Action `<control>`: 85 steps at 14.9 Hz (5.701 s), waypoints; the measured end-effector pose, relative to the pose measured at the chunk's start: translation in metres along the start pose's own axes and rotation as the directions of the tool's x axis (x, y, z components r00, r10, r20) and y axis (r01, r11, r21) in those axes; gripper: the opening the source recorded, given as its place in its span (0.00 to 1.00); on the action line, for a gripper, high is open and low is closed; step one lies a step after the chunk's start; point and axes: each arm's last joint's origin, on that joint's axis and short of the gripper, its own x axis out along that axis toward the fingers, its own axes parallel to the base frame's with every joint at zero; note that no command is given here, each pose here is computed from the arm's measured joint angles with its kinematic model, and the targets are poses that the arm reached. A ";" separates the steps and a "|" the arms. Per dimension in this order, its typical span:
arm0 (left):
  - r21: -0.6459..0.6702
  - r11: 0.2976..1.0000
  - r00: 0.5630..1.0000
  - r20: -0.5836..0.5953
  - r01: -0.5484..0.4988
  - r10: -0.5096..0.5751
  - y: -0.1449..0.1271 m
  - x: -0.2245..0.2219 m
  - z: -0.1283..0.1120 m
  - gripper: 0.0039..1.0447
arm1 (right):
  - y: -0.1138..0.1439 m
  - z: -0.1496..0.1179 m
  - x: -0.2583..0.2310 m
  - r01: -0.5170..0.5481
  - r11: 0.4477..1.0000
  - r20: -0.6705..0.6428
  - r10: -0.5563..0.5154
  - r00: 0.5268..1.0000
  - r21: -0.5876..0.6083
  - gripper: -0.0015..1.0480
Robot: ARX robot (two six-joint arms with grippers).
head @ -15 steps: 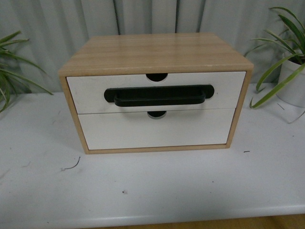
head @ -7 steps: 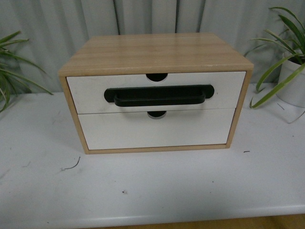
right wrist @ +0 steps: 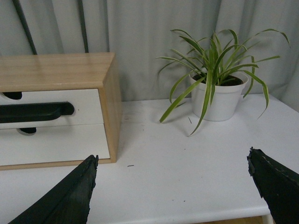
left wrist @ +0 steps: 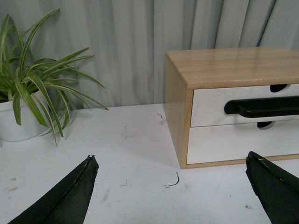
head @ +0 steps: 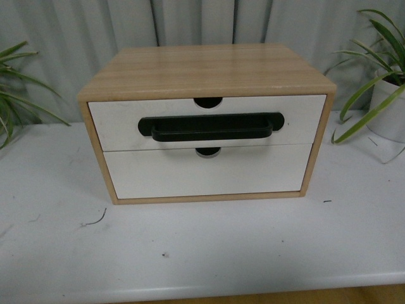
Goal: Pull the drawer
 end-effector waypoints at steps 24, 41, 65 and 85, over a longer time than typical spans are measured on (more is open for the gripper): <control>0.344 0.600 0.687 -0.457 0.723 -0.565 -0.055 0.047 0.031 0.94 | 0.031 0.056 0.074 -0.381 0.899 -0.535 0.216 0.816 -0.218 0.94; 0.505 0.061 0.485 -0.778 0.861 -0.399 -0.123 0.237 0.039 0.94 | 0.059 0.076 0.199 -0.869 0.354 -0.779 0.408 0.476 -0.345 0.94; 0.509 0.027 0.493 -0.818 0.860 -0.295 -0.122 0.278 0.022 0.94 | 0.115 0.052 0.280 -0.938 0.151 -0.842 0.412 0.348 -0.313 0.94; 0.516 -0.038 0.486 -0.826 0.856 -0.285 -0.123 0.277 0.016 0.94 | 0.148 0.037 0.307 -0.964 0.036 -0.890 0.378 0.256 -0.263 0.93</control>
